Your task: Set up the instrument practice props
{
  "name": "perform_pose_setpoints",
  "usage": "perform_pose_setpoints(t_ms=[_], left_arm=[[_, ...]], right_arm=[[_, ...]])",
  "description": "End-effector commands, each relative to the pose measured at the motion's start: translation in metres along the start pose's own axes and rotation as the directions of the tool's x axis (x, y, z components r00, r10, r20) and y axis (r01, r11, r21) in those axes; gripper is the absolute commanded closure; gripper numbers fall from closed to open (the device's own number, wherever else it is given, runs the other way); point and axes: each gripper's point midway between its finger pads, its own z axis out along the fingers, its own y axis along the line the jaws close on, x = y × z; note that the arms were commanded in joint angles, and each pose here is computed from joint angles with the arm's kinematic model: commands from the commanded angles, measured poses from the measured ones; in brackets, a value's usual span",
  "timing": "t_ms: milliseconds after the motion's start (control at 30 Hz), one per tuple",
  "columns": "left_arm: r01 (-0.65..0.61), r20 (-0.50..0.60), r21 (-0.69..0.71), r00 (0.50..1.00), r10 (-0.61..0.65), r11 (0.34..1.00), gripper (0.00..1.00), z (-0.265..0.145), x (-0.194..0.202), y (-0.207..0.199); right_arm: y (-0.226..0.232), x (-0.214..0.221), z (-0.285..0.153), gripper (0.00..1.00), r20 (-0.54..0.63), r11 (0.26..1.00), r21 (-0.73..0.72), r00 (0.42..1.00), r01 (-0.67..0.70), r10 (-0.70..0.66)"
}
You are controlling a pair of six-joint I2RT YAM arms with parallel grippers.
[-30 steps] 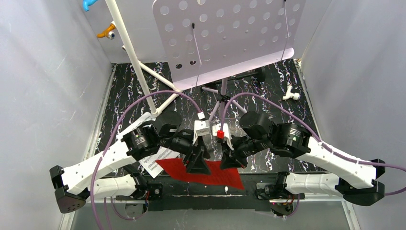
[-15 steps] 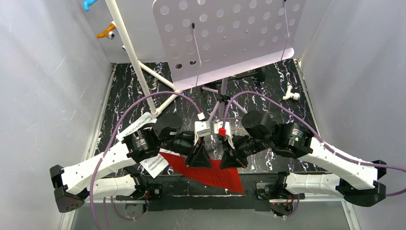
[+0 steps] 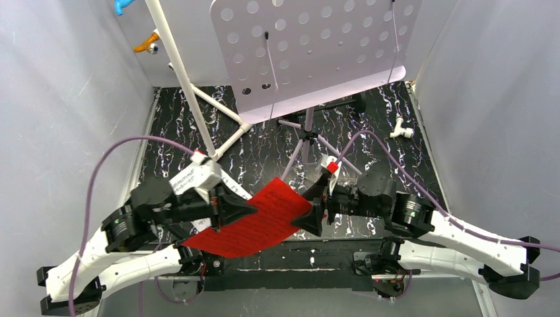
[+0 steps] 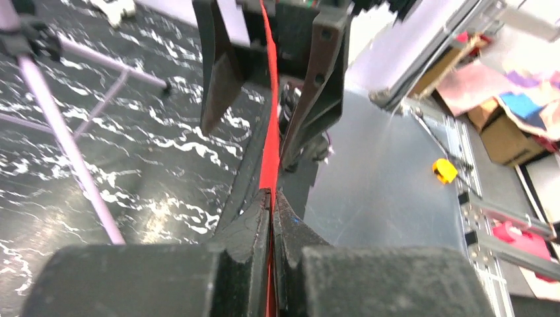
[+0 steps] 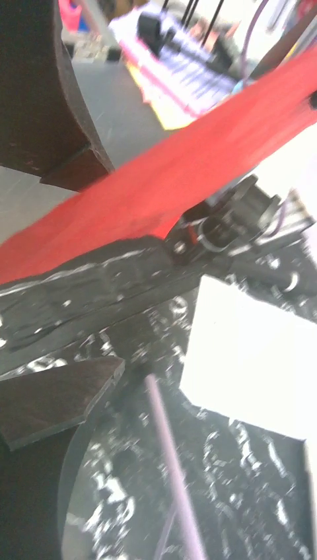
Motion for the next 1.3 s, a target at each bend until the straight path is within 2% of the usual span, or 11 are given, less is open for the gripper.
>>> perform_pose_setpoints(t_ms=[0,200,333,500,667,833,933,1033,1067,1167,1267], left_arm=[[0.032,0.191,-0.084,0.982,-0.015,0.996,1.0,-0.034,-0.052,-0.003],[0.086,0.48,-0.063,0.876,-0.045,0.994,1.0,-0.066,-0.106,-0.011],[0.082,0.598,-0.035,0.8,-0.045,0.996,1.0,-0.073,-0.132,-0.015],[0.127,0.695,-0.057,0.717,-0.052,0.99,1.0,-0.081,-0.156,-0.006],[0.14,0.761,-0.057,0.647,-0.047,0.988,1.0,-0.088,-0.171,-0.003],[0.152,0.801,-0.059,0.597,-0.044,0.987,1.0,-0.093,-0.181,0.0],[0.15,0.816,-0.057,0.576,-0.04,0.987,1.0,-0.097,-0.186,-0.001],[0.143,0.821,-0.065,0.57,-0.028,0.988,1.0,-0.098,-0.189,-0.001],[0.136,0.819,-0.074,0.573,-0.018,0.988,0.92,-0.098,-0.189,-0.001],[0.113,0.802,-0.128,0.596,0.036,0.985,0.5,-0.096,-0.181,0.005],[0.164,0.764,-0.261,0.637,0.1,0.951,0.26,-0.102,-0.166,0.029]], right_arm=[[0.045,-0.083,0.002,0.02,0.344,0.975,-0.222,0.934,-0.017,0.095],[0.081,-0.133,-0.013,0.01,0.504,0.899,-0.439,0.828,0.002,0.244],[0.097,-0.15,-0.017,0.02,0.523,0.821,-0.571,0.77,-0.001,0.365],[0.09,-0.158,-0.023,0.09,0.571,0.83,-0.558,0.722,-0.009,0.391],[0.075,-0.162,-0.029,0.3,0.619,0.843,-0.535,0.653,-0.058,0.437],[0.076,-0.17,-0.029,0.34,0.627,0.837,-0.545,0.634,-0.058,0.453],[0.079,-0.18,-0.031,0.51,0.641,0.833,-0.552,0.62,-0.036,0.452],[0.079,-0.19,-0.028,0.83,0.668,0.864,-0.504,0.63,-0.009,0.396],[0.08,-0.194,-0.027,0.98,0.679,0.881,-0.473,0.643,0.013,0.355],[0.085,-0.209,-0.026,0.99,0.704,0.938,-0.303,0.704,0.169,0.1],[0.079,-0.233,-0.033,0.99,0.666,0.933,-0.063,0.711,0.355,-0.225]])
